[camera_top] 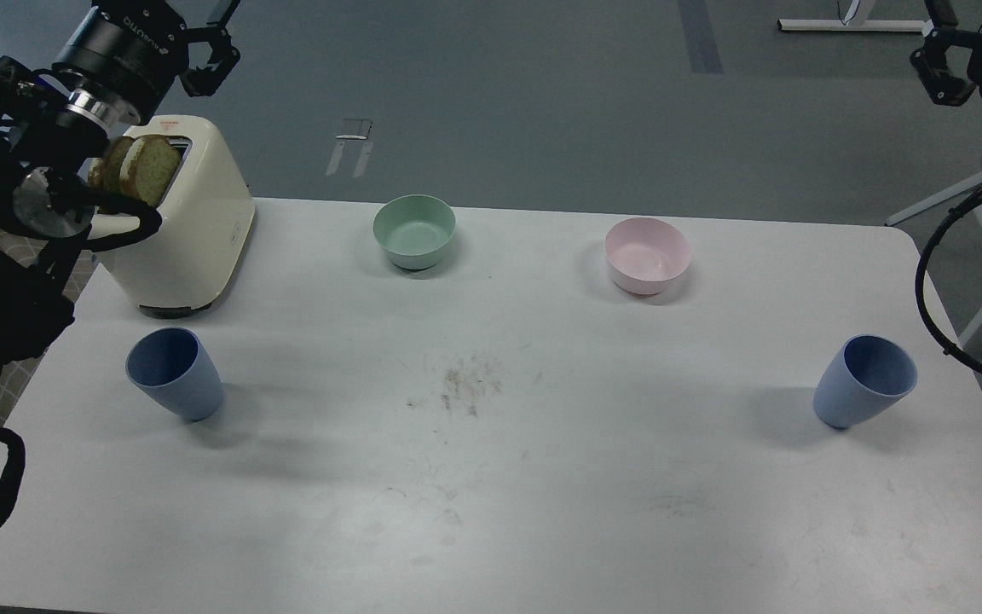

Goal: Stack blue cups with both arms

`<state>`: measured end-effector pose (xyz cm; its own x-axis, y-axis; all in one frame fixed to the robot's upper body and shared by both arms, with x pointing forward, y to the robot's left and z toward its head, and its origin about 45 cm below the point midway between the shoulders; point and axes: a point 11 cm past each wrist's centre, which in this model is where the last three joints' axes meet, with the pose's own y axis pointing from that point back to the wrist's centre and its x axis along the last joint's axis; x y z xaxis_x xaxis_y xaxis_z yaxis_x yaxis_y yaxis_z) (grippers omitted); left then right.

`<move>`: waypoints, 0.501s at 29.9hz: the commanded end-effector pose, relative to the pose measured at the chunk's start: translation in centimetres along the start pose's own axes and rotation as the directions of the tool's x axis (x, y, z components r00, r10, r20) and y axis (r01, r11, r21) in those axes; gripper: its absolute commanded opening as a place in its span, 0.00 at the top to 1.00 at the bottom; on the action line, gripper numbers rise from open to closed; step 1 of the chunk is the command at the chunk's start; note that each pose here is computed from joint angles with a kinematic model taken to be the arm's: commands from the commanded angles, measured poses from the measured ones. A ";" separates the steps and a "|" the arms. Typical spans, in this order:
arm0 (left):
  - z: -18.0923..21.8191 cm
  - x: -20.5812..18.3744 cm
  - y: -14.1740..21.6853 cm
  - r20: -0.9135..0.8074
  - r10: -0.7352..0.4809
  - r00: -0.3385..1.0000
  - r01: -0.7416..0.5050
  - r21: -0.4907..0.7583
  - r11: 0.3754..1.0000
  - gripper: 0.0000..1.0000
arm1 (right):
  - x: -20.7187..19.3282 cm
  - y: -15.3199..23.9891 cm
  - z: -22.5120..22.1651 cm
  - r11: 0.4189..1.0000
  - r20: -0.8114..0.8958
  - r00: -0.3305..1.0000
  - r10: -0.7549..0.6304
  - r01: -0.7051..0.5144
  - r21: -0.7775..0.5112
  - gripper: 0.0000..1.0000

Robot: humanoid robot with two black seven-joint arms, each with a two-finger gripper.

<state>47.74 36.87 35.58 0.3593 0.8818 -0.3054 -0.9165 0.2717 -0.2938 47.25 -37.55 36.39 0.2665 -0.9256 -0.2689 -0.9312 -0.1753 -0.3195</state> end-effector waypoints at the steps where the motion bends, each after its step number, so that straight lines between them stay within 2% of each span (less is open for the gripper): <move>1: 0.3 -0.1 -0.2 0.003 -0.003 1.000 0.003 -0.005 1.000 0.02 | 0.0 0.1 -0.1 1.000 -0.013 1.000 -0.006 0.006 -0.006 0.00; 15: 0.6 0.3 0.0 -0.002 0.007 1.000 -0.007 -0.011 1.000 0.02 | 0.2 0.3 -0.8 0.999 -0.027 0.998 -0.051 0.051 -0.003 0.00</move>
<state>47.85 37.27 36.10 0.3533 0.8823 -0.3109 -0.9170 0.2609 -0.3018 47.01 -38.19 36.81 0.2830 -0.9289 -0.2387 -0.9260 -0.1997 -0.3204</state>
